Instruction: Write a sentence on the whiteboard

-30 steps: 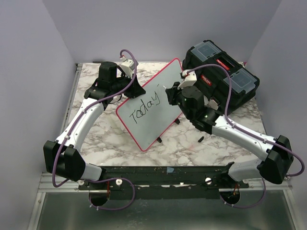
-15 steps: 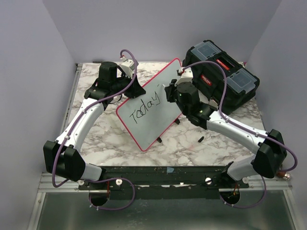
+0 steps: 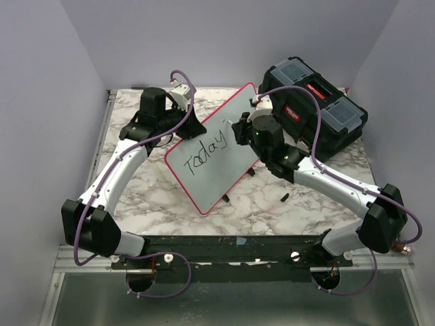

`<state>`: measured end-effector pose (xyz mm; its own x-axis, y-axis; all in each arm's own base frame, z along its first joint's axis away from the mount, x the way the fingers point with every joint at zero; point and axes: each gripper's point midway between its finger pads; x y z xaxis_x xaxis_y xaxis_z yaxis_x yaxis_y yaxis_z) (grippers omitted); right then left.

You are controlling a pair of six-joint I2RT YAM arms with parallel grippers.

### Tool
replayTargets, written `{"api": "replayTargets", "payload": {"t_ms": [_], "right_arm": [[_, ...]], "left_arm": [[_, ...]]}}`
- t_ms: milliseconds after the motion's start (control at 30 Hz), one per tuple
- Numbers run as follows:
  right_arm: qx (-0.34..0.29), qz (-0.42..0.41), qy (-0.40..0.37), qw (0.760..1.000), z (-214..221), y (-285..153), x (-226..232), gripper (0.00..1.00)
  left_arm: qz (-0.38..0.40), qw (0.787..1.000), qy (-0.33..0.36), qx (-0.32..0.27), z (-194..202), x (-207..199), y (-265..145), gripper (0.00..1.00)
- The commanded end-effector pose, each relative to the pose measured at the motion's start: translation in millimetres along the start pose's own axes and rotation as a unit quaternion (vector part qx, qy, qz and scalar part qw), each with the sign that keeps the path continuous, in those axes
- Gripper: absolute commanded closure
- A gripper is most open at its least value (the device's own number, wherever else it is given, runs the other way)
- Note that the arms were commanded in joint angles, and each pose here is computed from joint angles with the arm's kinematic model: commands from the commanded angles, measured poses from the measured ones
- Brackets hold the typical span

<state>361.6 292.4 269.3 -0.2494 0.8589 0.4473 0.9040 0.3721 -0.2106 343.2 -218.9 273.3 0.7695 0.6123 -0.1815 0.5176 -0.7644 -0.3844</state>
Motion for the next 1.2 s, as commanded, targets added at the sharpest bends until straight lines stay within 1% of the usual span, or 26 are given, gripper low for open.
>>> {"api": "replayTargets", "payload": {"t_ms": [0, 267, 467, 800, 1167], "right_arm": [[0.019, -0.036, 0.004, 0.999, 8, -4, 11, 0.99], [0.04, -0.041, 0.012, 0.998, 24, -5, 8, 0.99], [0.043, -0.03, 0.012, 0.999, 31, -6, 0, 0.99], [0.021, 0.007, -0.009, 1.0, 24, -1, -15, 0.99], [0.011, 0.018, -0.018, 1.0, 14, 7, -19, 0.99]], "left_arm": [[0.009, 0.999, 0.039, 0.014, 11, -3, 4, 1.0], [0.009, 0.999, 0.039, 0.015, 11, -3, 5, 1.0], [0.01, 0.999, 0.039, 0.014, 11, -3, 4, 1.0], [0.01, 0.999, 0.039, 0.013, 10, -4, 4, 1.0], [0.011, 0.999, 0.039, 0.013, 9, -4, 4, 1.0]]}}
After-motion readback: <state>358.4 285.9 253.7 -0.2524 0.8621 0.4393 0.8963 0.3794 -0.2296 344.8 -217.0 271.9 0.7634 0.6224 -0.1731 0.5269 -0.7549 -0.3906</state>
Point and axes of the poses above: each gripper's point midway between its finger pads, its own y axis out along the fingers, its own x axis along the line the jaws close on, z = x × y, and after that the axes turned 13 degrees about y, right-handed
